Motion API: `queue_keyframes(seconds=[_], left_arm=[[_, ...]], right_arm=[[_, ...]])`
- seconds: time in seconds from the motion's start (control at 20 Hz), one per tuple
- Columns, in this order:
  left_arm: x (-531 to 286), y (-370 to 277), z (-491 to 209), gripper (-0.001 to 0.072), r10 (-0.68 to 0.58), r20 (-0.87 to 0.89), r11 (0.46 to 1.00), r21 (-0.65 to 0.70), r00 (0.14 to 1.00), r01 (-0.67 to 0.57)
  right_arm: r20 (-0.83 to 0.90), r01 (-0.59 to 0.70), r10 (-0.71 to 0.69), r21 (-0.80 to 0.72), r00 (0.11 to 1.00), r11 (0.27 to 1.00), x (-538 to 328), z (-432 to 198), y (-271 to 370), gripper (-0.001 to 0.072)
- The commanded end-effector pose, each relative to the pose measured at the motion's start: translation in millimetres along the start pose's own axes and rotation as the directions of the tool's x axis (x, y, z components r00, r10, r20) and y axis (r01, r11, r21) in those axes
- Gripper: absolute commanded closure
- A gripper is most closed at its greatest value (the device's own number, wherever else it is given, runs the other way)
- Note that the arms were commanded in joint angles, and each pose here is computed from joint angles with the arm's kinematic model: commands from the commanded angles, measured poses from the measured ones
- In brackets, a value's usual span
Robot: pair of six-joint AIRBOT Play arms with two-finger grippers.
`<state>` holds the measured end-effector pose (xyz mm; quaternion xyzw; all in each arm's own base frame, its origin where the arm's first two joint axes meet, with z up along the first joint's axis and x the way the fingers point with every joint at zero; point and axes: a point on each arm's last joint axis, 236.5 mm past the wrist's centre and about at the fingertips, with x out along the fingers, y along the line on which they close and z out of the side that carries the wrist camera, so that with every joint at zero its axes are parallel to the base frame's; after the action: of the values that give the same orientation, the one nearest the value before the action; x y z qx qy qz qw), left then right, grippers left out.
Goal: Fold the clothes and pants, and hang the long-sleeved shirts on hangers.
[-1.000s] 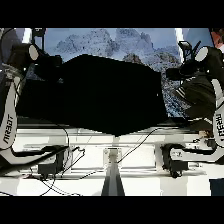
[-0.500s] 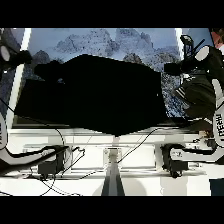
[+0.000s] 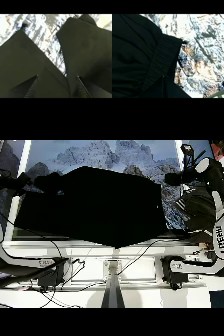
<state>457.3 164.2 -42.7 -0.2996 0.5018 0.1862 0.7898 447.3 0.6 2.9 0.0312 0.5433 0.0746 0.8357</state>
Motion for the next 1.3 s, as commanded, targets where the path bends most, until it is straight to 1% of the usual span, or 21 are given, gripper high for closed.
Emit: queue_keyframes(seconds=[0.0, 0.1, 0.15, 0.25, 0.35, 0.55, 0.6, 0.65, 0.7, 0.75, 0.8, 0.85, 0.95, 1.05, 1.15, 1.25], left_arm=[[34, 2, 2, 0.0197, -0.043, -0.004, 0.996, -0.072, 0.999, 0.043], [47, -5, 10, 0.0198, -0.085, 0.033, 0.989, -0.121, 0.996, 0.088], [50, -8, 16, 0.0198, -0.092, 0.061, 0.987, -0.124, 0.994, 0.099], [53, -10, 30, 0.0198, -0.094, 0.123, 0.99, -0.093, 0.988, 0.106], [54, -11, 44, 0.0209, -0.096, 0.186, 0.989, -0.091, 0.978, 0.114], [78, -17, 31, 0.0232, -0.098, 0.152, 0.989, -0.098, 0.983, 0.114], [82, -21, 27, 0.0299, -0.1, 0.144, 0.99, -0.088, 0.984, 0.114], [82, -24, 28, 0.0445, -0.103, 0.154, 0.99, -0.078, 0.983, 0.116], [79, -28, 34, 0.0556, -0.109, 0.178, 0.991, -0.057, 0.978, 0.121], [73, -31, 43, 0.0638, -0.115, 0.214, 0.992, -0.034, 0.97, 0.126], [65, -35, 54, 0.0698, -0.123, 0.25, 0.991, -0.013, 0.96, 0.13], [52, -41, 67, 0.0698, -0.136, 0.29, 0.991, 0.021, 0.947, 0.135], [15, -57, 95, 0.0698, -0.17, 0.378, 0.984, 0.107, 0.91, 0.14], [-37, -80, 122, 0.0698, -0.218, 0.468, 0.965, 0.237, 0.857, 0.116], [-97, -101, 143, 0.0698, -0.264, 0.562, 0.934, 0.351, 0.784, 0.063], [-154, -112, 157, 0.0698, -0.296, 0.652, 0.918, 0.396, 0.698, 0.02]], right_arm=[[0.002, 0.0, 0.0, -0.003, 1.0, 1.0, -1, 1, 0, 0.0695], [0.002, 0.0, 0.0, -0.003, 1.0, 1.0, -1, 1, 0, 0.0695], [0.003, 0.005, -0.005, -0.006, 1.0, 1.0, -1, 1, -1, 0.0695], [0.009, 0.055, -0.054, -0.033, 0.998, 0.998, 0, 2, -13, 0.0695], [0.018, 0.112, -0.111, -0.067, 0.994, 0.991, 0, 4, -27, 0.0694], [0.025, 0.124, -0.122, -0.072, 0.992, 0.99, 0, 6, -30, 0.0695], [0.025, 0.125, -0.123, -0.073, 0.992, 0.99, 0, 6, -30, 0.0694], [0.025, 0.126, -0.124, -0.073, 0.992, 0.989, 0, 6, -30, 0.0694], [0.025, 0.128, -0.127, -0.075, 0.992, 0.989, 0, 6, -31, 0.0695], [0.024, 0.135, -0.133, -0.079, 0.991, 0.988, -1, 6, -32, 0.0694], [0.022, 0.151, -0.149, -0.09, 0.989, 0.984, -1, 6, -36, 0.0695], [0.022, 0.173, -0.172, -0.099, 0.985, 0.98, -1, 6, -43, 0.0695], [0.025, 0.191, -0.19, -0.059, 0.982, 0.98, 2, 5, -59, 0.0694], [0.005, 0.202, -0.202, -0.01, 0.979, 0.979, 6, -1, -78, 0.0695], [-0.017, 0.208, -0.208, 0.025, 0.978, 0.978, 10, -9, -93, 0.0694], [-0.028, 0.206, -0.205, 0.05, 0.978, 0.977, 13, -13, -101, 0.0695]])
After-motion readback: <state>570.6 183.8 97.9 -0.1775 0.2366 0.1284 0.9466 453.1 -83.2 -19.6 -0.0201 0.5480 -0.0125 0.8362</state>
